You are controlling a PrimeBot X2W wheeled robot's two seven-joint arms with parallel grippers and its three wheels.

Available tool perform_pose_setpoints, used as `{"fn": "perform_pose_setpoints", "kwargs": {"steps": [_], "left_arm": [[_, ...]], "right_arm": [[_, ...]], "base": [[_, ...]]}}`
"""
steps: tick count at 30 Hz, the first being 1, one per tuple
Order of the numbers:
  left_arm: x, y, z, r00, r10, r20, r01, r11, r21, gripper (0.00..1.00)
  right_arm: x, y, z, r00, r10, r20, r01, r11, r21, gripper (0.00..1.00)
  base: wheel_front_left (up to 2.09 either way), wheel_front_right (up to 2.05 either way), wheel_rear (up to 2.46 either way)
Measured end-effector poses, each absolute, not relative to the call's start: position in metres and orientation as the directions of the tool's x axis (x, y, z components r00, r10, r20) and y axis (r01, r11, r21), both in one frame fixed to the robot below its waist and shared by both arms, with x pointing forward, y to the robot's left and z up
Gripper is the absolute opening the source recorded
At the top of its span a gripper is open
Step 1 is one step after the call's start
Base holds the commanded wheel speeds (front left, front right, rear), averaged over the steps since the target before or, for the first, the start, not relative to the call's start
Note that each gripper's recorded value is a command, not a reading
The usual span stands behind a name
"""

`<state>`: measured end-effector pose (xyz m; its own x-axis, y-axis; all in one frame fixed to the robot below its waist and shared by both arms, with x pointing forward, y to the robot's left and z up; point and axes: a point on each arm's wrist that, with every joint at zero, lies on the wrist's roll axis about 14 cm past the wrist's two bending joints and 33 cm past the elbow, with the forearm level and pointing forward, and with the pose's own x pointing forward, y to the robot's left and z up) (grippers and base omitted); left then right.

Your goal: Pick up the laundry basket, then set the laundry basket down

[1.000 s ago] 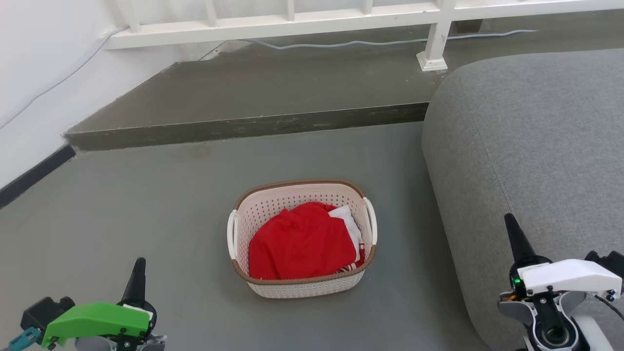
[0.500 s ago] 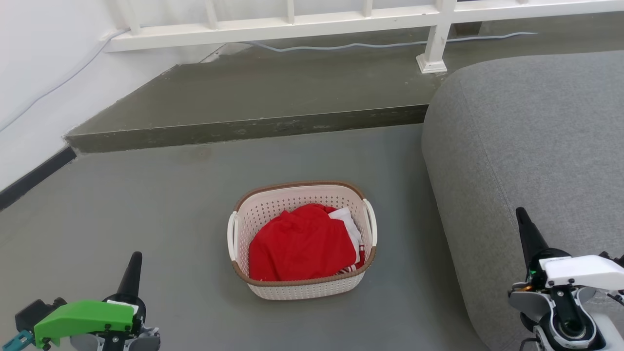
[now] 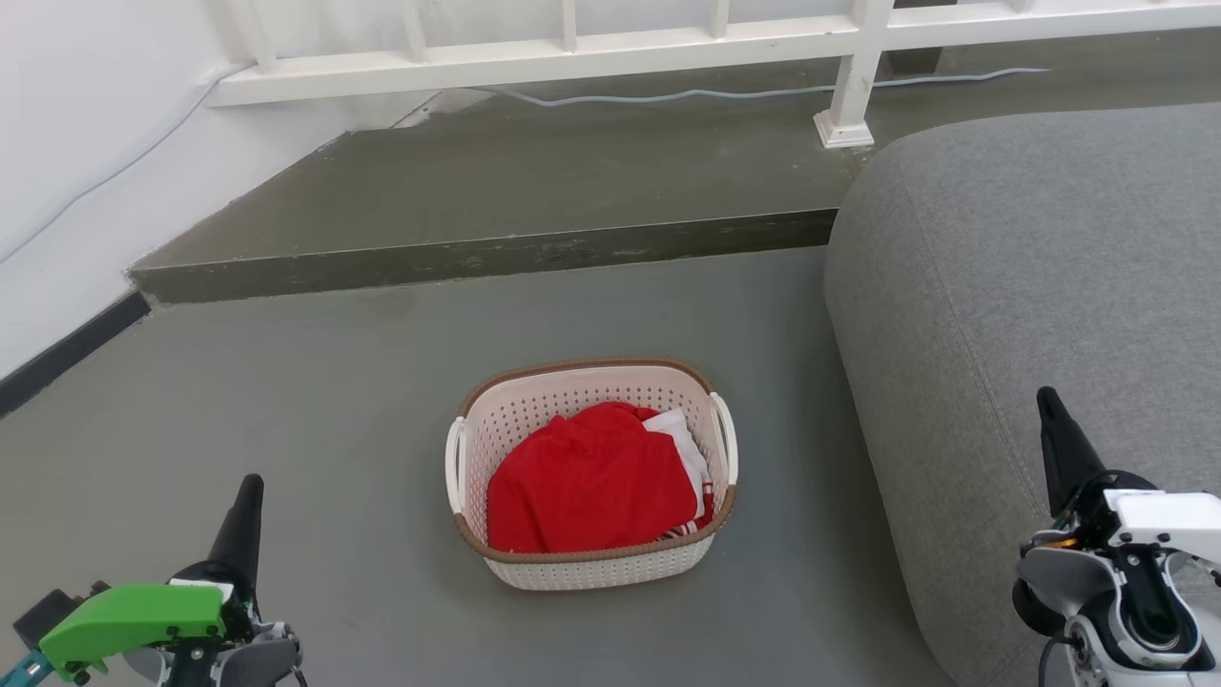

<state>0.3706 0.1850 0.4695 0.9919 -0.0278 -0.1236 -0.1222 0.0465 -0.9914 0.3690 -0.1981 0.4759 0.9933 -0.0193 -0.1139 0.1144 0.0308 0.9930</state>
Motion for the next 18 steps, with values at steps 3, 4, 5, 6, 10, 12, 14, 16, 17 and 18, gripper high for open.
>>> {"fn": "perform_pose_setpoints", "kwargs": {"steps": [3, 4, 5, 6, 10, 12, 14, 16, 17, 18], "left_arm": [[0.3713, 0.1870, 0.4720, 0.994, -0.024, -0.111, -0.111, 0.005, -0.994, 0.00], [0.3719, 0.1876, 0.4729, 0.994, -0.022, -0.108, -0.108, 0.000, -0.994, 0.00], [0.3725, 0.1877, 0.4738, 0.994, -0.022, -0.104, -0.104, 0.000, -0.995, 0.00], [0.3733, 0.1875, 0.4748, 0.995, -0.023, -0.101, -0.101, 0.000, -0.995, 0.00], [0.3744, 0.1864, 0.4762, 0.995, -0.029, -0.097, -0.097, -0.001, -0.995, 0.00], [0.3744, 0.1864, 0.4763, 0.995, -0.029, -0.097, -0.097, -0.001, -0.995, 0.00], [0.3745, 0.1864, 0.4763, 0.995, -0.029, -0.096, -0.096, -0.001, -0.995, 0.00], [0.3745, 0.1864, 0.4763, 0.995, -0.029, -0.096, -0.096, -0.001, -0.995, 0.00], [0.3745, 0.1864, 0.4764, 0.995, -0.029, -0.096, -0.096, -0.001, -0.995, 0.00], [0.3745, 0.1864, 0.4764, 0.995, -0.029, -0.096, -0.096, -0.001, -0.995, 0.00]], "right_arm": [[0.3707, -0.2010, 0.4783, 0.994, -0.025, -0.104, 0.104, -0.003, 0.995, 0.00], [0.3713, -0.2016, 0.4797, 0.995, -0.027, -0.098, 0.097, -0.014, 0.995, 0.00], [0.3716, -0.2019, 0.4800, 0.995, -0.028, -0.097, 0.096, -0.018, 0.995, 0.00], [0.3715, -0.2020, 0.4797, 0.995, -0.028, -0.098, 0.097, -0.018, 0.995, 0.00], [0.3712, -0.2025, 0.4787, 0.994, -0.030, -0.101, 0.100, -0.018, 0.995, 0.00], [0.3711, -0.2027, 0.4783, 0.994, -0.030, -0.102, 0.101, -0.018, 0.995, 0.00], [0.3711, -0.2027, 0.4779, 0.994, -0.030, -0.103, 0.103, -0.018, 0.995, 0.00], [0.3712, -0.2028, 0.4776, 0.994, -0.030, -0.104, 0.104, -0.018, 0.994, 0.00], [0.3714, -0.2028, 0.4777, 0.994, -0.030, -0.104, 0.103, -0.018, 0.994, 0.00], [0.3716, -0.2028, 0.4779, 0.994, -0.030, -0.103, 0.103, -0.018, 0.995, 0.00]], "base": [[0.00, 0.00, 0.00], [0.00, 0.00, 0.00], [0.00, 0.00, 0.00], [0.00, 0.00, 0.00], [0.00, 0.00, 0.00], [0.00, 0.00, 0.00], [0.00, 0.00, 0.00], [0.00, 0.00, 0.00], [0.00, 0.00, 0.00], [0.00, 0.00, 0.00]]}}
